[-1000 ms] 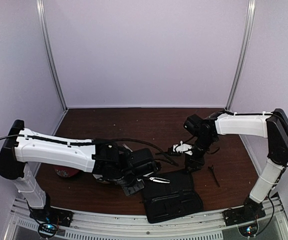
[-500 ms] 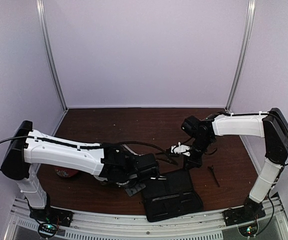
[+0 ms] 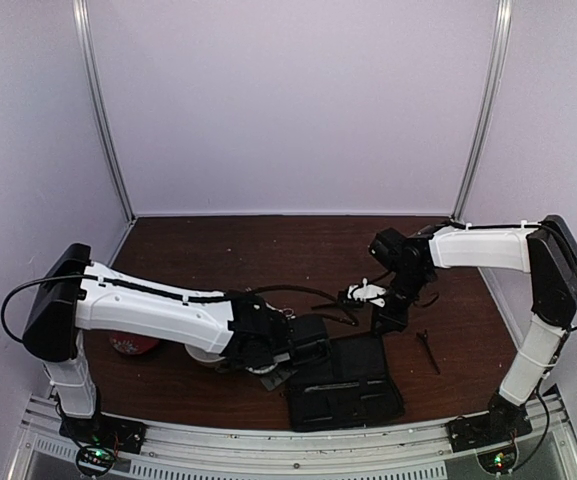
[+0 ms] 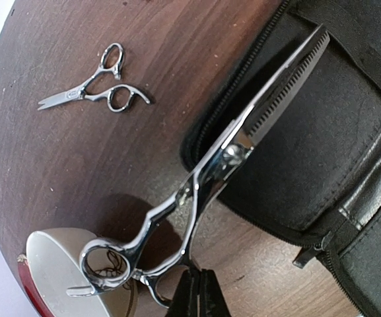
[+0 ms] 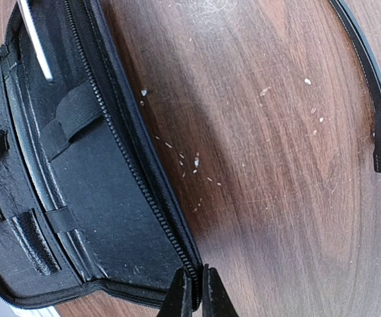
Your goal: Sort the hair-cutting tools
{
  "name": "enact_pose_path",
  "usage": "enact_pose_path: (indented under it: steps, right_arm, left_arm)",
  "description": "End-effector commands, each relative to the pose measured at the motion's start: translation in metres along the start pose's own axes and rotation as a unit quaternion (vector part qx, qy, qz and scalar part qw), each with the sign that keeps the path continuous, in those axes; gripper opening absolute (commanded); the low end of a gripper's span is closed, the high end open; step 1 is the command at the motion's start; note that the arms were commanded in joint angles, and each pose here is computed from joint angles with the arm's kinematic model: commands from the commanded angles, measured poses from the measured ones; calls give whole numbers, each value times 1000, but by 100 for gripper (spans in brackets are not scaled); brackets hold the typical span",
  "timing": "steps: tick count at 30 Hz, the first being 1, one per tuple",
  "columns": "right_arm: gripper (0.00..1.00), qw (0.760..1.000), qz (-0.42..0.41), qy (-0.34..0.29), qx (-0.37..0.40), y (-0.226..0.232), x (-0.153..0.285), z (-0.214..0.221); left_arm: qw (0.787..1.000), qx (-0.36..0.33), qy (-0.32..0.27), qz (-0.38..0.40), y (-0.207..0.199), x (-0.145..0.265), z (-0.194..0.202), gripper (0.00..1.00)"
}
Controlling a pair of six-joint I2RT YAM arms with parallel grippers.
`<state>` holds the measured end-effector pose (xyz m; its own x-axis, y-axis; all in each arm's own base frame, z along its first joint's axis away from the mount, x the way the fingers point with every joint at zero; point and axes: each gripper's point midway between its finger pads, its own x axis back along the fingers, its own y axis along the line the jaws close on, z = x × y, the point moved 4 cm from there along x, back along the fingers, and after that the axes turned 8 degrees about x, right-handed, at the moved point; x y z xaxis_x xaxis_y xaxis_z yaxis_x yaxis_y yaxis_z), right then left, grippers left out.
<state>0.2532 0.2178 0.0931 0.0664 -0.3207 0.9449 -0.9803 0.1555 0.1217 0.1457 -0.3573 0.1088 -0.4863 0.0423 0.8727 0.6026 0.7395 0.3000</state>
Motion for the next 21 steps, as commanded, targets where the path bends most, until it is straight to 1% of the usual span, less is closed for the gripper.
enact_pose_path:
  steps: [1,11,21]
  right_arm:
    - [0,1000,15,-11,-8,-8,7,-6]
    - [0,1000,7,-18,-12,-7,9,-6]
    - [0,999,-8,-30,-15,-3,11,-9]
  left_arm:
    - [1000,17,-2,-14,2,-4,-5,0]
    - [1000,18,19,-14,-1,-21,-6,0]
    - [998,12,20,51,-32,-29,-24,0]
